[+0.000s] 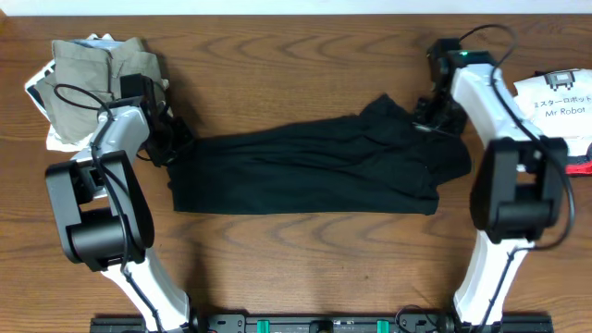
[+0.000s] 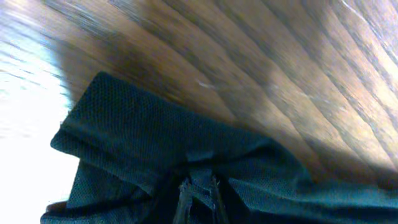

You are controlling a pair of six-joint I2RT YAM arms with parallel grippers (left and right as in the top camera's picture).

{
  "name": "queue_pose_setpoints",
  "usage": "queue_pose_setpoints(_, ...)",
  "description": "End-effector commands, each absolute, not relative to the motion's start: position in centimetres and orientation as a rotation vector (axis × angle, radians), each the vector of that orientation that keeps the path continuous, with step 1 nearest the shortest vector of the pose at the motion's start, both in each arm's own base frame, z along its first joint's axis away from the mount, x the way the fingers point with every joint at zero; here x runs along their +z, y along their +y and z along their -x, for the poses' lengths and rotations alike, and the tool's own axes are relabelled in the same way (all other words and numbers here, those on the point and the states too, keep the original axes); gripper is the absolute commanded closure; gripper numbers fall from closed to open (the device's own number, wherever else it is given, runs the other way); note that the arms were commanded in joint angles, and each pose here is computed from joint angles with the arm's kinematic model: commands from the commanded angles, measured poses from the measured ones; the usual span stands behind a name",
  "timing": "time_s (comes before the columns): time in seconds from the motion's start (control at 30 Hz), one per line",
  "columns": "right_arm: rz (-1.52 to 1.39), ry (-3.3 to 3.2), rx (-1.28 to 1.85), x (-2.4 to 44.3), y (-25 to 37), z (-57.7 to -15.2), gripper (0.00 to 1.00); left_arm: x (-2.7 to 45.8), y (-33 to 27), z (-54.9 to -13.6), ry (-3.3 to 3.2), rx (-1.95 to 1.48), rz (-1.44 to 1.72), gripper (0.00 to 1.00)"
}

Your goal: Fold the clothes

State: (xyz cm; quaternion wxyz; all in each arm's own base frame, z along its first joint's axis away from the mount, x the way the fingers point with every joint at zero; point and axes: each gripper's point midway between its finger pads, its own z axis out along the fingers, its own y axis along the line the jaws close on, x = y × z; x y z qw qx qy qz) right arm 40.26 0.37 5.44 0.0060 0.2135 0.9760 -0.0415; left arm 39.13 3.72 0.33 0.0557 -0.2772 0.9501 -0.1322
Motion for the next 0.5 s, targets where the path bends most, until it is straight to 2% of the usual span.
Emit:
queue_pose_setpoints(0.0,-0.715,2.931,-0.246,9.3,-2.1,-40.3,0.94,0.2,6.0,-39.0,2.878,-0.269,0.86,0.84)
queue_pose_setpoints(0.1,-0.701,2.924,-0.194,10.3,-1.7,-40.1,0.96,1.2,6.0,-39.2,2.861,-0.273,0.852,0.84)
queue_pose_setpoints(0.33,-0.306,3.032,0.223,10.1,3.4,-40.3,0.89,5.1,5.9,-39.1,2.802,-0.281,0.826,0.83)
queue_pose_setpoints(0.47,-0.243,3.036,0.24,9.7,3.6,-40.5,0.89,7.3,3.5,-38.4,2.801,-0.458,0.798,0.83)
